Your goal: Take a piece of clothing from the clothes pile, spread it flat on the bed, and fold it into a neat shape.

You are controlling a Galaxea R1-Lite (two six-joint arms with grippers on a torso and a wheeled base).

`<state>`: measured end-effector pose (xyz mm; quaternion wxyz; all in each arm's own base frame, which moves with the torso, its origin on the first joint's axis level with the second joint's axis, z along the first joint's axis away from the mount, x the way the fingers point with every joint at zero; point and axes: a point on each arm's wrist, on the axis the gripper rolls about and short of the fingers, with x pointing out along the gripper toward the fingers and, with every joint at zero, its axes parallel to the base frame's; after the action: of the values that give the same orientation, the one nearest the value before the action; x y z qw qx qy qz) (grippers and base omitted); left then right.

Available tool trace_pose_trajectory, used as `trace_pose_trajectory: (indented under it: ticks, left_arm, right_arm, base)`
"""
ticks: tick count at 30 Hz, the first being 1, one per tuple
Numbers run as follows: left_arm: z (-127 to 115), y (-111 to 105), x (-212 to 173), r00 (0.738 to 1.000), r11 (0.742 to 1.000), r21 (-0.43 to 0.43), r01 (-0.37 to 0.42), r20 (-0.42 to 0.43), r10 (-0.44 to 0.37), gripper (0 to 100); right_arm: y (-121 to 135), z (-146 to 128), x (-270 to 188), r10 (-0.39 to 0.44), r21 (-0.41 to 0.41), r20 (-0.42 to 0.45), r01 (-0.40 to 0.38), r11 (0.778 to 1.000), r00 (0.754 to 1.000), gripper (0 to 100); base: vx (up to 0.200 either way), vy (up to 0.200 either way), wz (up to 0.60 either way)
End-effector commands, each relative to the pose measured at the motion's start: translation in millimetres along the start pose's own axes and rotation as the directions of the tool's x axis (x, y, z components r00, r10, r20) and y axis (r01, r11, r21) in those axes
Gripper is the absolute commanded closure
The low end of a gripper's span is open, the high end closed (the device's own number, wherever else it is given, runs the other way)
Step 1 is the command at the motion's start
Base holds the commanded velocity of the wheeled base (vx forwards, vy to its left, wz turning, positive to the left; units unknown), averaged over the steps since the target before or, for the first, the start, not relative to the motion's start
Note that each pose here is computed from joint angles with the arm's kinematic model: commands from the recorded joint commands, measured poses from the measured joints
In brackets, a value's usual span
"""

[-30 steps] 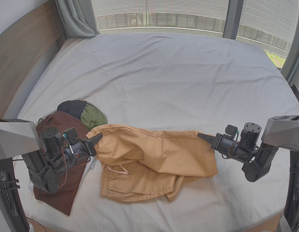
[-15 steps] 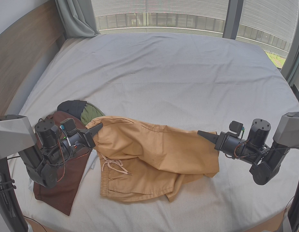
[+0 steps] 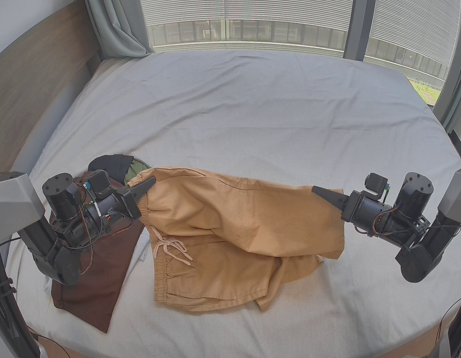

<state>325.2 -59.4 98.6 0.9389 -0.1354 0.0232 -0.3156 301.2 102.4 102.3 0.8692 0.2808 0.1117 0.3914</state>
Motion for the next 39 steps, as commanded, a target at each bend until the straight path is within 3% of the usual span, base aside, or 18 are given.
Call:
trace_pose_trajectory:
  ticks: [1, 8, 18, 24, 39]
  left_arm:
    - [8, -3, -2, 1.000, 1.000, 0.015, 0.007, 0.026, -0.007, 100]
    - [19, -9, -7, 0.998, 0.998, 0.034, 0.043, 0.043, -0.045, 100]
    - [25, -9, -8, 0.997, 0.997, 0.055, 0.044, 0.060, -0.047, 100]
    - [29, -2, -8, 0.996, 0.992, 0.116, 0.041, 0.070, -0.050, 100]
    - [36, -3, -11, 0.994, 0.990, 0.131, 0.049, 0.086, -0.060, 100]
  right_arm:
    - [14, 13, -6, 0.030, -0.029, 0.038, -0.029, 0.999, 0.999, 100]
    - [21, 19, -9, 0.046, -0.046, 0.056, -0.044, 0.998, 0.997, 100]
    - [30, 28, -13, 0.068, -0.069, 0.083, -0.063, 0.996, 0.994, 100]
    - [33, 31, -13, 0.077, -0.076, 0.093, -0.070, 0.995, 0.993, 100]
    - [39, 38, -16, 0.091, -0.095, 0.119, -0.080, 0.992, 0.989, 100]
  base:
    - [0.000, 0.000, 0.00]
    - [0.000, 0.000, 0.00]
    - [0.000, 0.000, 0.00]
    - [0.000, 0.000, 0.00]
    - [0.000, 0.000, 0.00]
